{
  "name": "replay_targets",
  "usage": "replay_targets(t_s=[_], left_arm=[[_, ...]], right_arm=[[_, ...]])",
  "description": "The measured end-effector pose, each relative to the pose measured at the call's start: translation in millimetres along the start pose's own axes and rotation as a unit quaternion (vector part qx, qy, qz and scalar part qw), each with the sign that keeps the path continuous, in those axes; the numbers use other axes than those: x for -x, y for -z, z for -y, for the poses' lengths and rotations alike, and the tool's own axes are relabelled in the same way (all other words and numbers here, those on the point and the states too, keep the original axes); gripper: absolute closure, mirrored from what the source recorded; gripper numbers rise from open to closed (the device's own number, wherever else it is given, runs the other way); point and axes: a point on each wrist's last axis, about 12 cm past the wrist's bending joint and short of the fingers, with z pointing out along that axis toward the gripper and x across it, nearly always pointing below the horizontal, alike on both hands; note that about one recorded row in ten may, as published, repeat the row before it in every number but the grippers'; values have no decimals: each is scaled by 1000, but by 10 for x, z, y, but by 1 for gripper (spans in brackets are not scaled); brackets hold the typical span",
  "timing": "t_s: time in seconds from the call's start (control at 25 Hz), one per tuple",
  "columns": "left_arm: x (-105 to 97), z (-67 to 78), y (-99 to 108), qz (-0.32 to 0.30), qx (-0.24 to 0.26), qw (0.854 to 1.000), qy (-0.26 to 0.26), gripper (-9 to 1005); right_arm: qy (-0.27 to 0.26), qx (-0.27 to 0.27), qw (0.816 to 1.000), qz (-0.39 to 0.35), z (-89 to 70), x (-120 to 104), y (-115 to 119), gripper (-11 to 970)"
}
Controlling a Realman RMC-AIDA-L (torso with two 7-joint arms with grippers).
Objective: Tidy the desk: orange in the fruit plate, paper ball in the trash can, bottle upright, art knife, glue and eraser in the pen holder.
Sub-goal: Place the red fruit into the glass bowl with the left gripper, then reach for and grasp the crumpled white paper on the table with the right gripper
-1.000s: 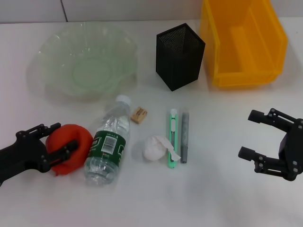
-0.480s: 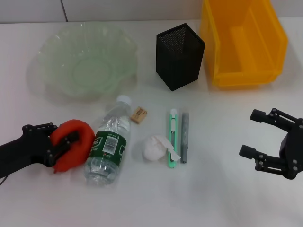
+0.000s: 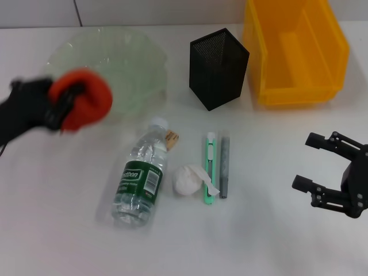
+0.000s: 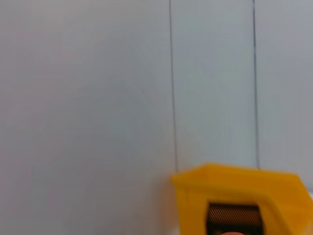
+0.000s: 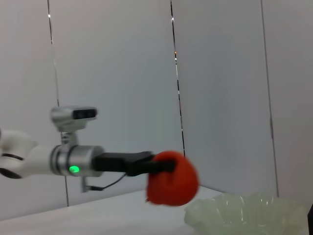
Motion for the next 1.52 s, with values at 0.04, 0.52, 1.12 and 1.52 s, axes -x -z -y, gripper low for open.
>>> replay_targets(t_s=[0.04,0.52,1.12,1.52], left_arm=[[15,-18,-61,4,2,1000,-2,851],[34,-303,-811,-39,103,994,13,811],[-32,82,-78,-11,-31,999,29,289],[-212,413,483,-34,-73,996,49,129]], right_arm=[[-2,1,1000,1,-6,-3,-2,126],[-44,9,999,-2,14,6,-47,126],[-57,60,990,-110,386,487,-153,127],[4,155,922,-355,535,1192,-1199,128]])
